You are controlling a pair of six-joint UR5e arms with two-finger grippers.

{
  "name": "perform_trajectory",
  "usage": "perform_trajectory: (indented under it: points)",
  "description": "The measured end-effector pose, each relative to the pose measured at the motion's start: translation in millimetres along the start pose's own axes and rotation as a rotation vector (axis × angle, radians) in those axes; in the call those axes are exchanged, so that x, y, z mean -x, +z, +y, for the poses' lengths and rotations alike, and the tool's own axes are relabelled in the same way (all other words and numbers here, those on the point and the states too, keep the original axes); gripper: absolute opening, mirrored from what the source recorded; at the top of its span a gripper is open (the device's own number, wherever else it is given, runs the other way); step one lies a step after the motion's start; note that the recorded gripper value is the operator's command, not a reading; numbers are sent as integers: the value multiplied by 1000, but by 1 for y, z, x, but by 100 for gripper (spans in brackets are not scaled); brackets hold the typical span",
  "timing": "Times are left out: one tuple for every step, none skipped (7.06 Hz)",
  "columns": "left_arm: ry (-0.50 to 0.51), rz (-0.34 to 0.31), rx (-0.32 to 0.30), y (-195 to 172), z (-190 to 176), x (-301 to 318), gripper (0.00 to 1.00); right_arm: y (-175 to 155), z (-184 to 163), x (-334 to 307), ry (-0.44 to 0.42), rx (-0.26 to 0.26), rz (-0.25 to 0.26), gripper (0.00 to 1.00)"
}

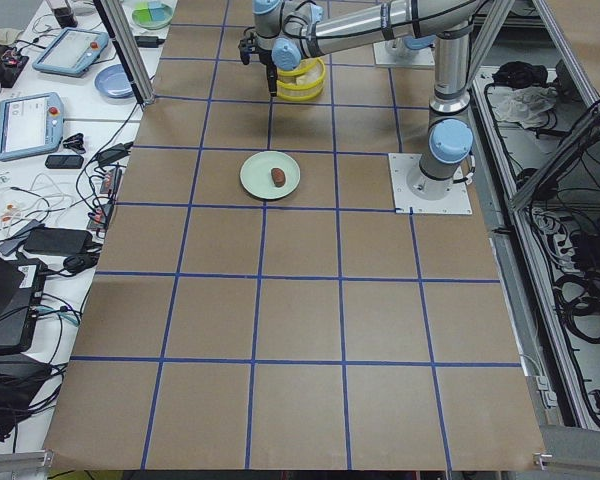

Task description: Stack buns with steamer

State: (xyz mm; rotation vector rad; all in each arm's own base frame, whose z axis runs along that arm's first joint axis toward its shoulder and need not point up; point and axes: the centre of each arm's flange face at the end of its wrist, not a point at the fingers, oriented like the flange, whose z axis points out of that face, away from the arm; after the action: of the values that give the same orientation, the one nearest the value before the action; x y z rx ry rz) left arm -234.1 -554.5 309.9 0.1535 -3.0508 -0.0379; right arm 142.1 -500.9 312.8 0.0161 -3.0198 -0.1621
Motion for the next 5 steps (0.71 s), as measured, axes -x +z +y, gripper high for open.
perform_trajectory:
  points:
    - [-44, -8, 25, -2, -15, 40, 100, 8, 5, 8, -18, 0, 1, 0]
    - [-109, -12, 59, -1, -29, 83, 100, 17, 8, 12, -35, -12, 0, 0]
    - [-173, -12, 88, 3, -38, 121, 100, 22, 10, 14, -49, -24, -2, 0]
    - [-227, -14, 128, 13, -43, 151, 100, 24, 10, 16, -62, -32, -3, 0]
    - [-260, -23, 169, 25, -43, 173, 100, 25, 10, 19, -73, -37, -2, 0]
